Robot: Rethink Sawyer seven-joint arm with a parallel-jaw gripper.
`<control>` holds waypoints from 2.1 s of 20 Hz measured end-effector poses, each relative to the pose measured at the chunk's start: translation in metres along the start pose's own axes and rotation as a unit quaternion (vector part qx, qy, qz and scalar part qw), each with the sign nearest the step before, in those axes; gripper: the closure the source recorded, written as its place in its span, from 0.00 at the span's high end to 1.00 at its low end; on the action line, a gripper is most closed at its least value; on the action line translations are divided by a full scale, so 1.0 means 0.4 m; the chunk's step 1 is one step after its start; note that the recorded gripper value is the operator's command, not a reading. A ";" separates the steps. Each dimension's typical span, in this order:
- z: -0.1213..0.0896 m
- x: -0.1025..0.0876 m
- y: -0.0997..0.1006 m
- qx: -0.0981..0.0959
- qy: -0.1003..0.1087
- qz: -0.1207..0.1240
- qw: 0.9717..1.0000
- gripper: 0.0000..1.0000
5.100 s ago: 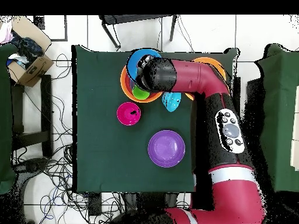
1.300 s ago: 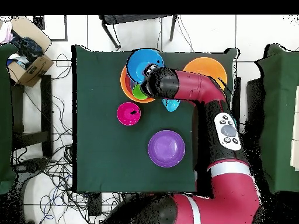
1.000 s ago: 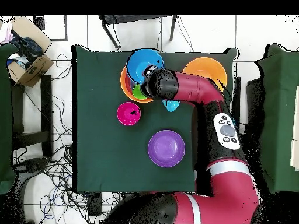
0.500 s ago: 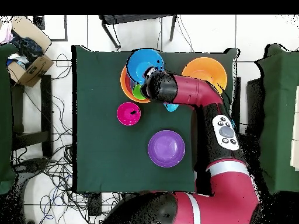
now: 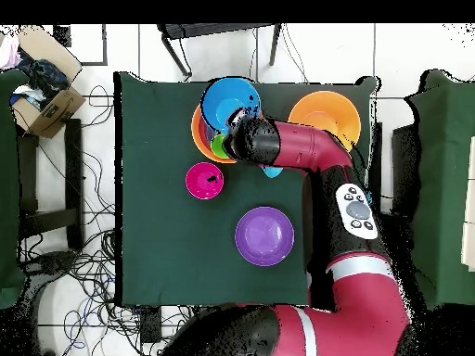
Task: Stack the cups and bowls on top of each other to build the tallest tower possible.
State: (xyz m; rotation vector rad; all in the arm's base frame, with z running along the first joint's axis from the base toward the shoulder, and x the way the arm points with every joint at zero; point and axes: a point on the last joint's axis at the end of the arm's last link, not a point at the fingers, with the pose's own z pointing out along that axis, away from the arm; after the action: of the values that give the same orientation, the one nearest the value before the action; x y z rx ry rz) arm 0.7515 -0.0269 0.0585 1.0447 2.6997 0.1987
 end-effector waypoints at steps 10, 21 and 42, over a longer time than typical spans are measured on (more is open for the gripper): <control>0.002 0.003 0.001 -0.001 -0.003 -0.002 1.000 0.00; 0.001 0.006 0.000 -0.001 -0.002 -0.002 1.000 0.00; -0.180 0.008 0.003 -0.024 0.023 0.044 0.998 0.00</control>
State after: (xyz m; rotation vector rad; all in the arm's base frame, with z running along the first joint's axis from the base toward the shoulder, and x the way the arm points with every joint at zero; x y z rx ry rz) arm 0.7305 -0.0266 0.1273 1.1607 2.6769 0.3070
